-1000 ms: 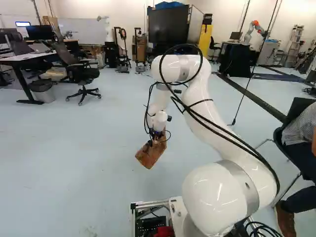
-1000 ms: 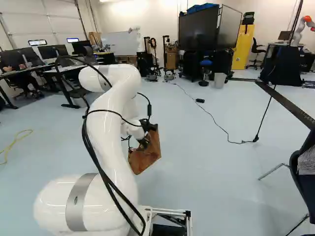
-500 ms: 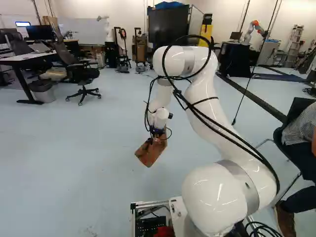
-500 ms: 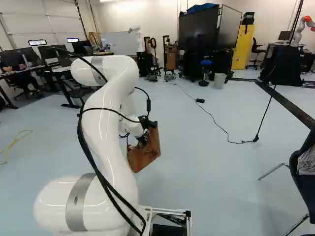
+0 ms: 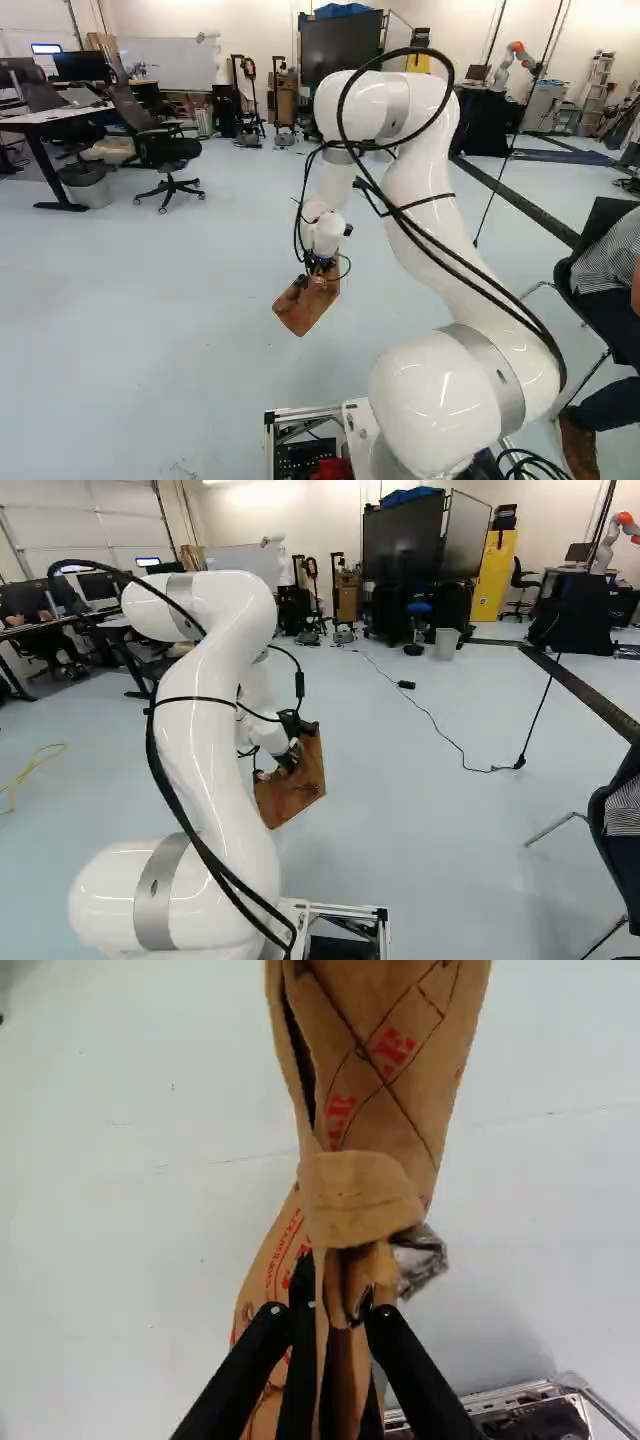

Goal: Pick up the grocery bag from the ground

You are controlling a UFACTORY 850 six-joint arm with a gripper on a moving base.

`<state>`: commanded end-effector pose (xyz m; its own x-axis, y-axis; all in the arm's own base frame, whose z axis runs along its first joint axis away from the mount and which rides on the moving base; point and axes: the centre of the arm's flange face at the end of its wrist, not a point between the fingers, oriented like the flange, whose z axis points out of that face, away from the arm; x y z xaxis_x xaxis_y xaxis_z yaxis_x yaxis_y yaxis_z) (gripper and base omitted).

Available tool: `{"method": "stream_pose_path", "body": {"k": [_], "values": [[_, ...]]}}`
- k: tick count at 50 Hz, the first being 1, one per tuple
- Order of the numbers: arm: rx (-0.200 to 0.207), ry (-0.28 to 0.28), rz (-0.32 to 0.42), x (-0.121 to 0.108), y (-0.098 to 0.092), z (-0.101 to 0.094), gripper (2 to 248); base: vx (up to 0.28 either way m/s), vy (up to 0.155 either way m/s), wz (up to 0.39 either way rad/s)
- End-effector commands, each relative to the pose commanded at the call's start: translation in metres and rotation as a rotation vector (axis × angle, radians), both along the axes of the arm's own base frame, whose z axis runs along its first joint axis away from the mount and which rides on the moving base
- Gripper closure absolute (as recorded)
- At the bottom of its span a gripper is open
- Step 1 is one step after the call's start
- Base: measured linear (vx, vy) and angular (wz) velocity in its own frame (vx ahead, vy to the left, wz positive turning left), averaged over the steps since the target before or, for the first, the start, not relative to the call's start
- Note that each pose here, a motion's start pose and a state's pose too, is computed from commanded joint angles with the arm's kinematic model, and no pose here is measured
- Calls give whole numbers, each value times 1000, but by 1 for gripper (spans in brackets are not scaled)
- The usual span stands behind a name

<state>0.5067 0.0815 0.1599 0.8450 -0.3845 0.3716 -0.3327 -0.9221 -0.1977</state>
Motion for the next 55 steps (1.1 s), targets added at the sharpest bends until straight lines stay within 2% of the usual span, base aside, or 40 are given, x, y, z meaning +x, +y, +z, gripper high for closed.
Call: {"method": "stream_pose_path", "body": {"k": [27, 55], "values": [[5, -27, 5, -23, -1, 37, 228, 0, 0, 0], [4, -34, 9, -28, -2, 43, 228, 0, 0, 0]]}}
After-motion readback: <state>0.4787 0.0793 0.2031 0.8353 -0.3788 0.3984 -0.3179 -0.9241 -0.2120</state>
